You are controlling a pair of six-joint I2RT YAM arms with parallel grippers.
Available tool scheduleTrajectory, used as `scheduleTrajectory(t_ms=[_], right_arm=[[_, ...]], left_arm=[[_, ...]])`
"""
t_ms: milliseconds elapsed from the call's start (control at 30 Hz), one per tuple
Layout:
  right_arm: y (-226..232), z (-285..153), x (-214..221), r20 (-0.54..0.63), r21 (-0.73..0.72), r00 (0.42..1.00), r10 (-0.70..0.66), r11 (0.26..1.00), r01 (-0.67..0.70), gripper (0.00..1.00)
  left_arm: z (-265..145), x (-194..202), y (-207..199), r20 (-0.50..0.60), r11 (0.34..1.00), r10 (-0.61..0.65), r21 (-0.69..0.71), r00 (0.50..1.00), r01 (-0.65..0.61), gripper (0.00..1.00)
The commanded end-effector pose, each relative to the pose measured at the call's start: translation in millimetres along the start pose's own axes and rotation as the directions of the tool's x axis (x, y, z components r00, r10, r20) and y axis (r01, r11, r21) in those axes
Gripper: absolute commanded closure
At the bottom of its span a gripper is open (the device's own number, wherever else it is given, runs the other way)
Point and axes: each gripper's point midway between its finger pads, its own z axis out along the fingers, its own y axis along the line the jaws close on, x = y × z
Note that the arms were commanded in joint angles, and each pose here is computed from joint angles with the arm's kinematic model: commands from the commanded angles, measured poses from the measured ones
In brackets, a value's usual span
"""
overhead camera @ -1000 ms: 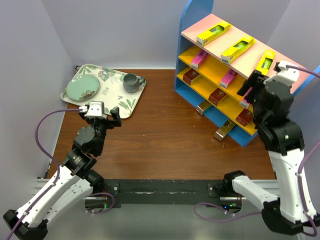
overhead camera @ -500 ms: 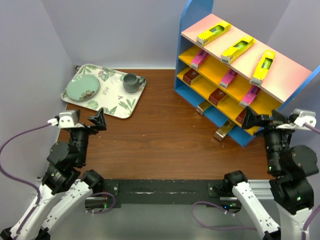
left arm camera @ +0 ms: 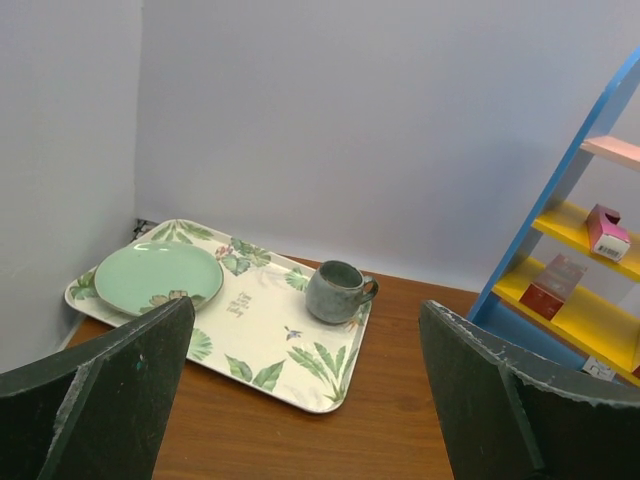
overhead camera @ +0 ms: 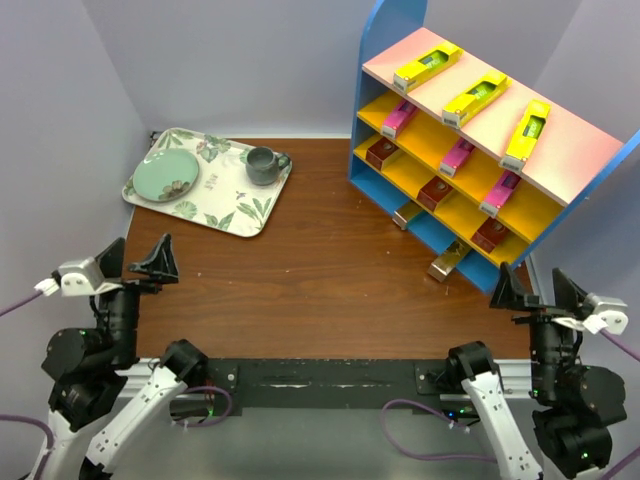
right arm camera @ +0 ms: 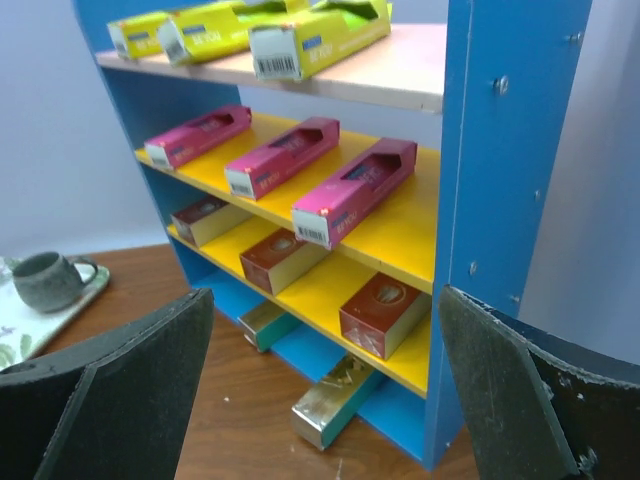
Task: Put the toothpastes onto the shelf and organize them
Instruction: Reset both arms
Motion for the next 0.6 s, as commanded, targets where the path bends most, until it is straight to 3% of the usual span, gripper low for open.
scheduleTrajectory(t_ms=[0,567], right_arm=[[-10,-7,18,-0.052,0.034,0.998,-0.045,0.998,0.046,0.02],[-3,-6,22,-0.058,-0.008,0.997,-0.042,0.999,0.042,0.02]], left_arm=[[-17,-9,13,0.023,0.999,-0.044,-0.010,0.999,0.044,0.00],[-34,-2,28,0.013,0.994,-0.102,-0.045,0.995,0.103,0.00]])
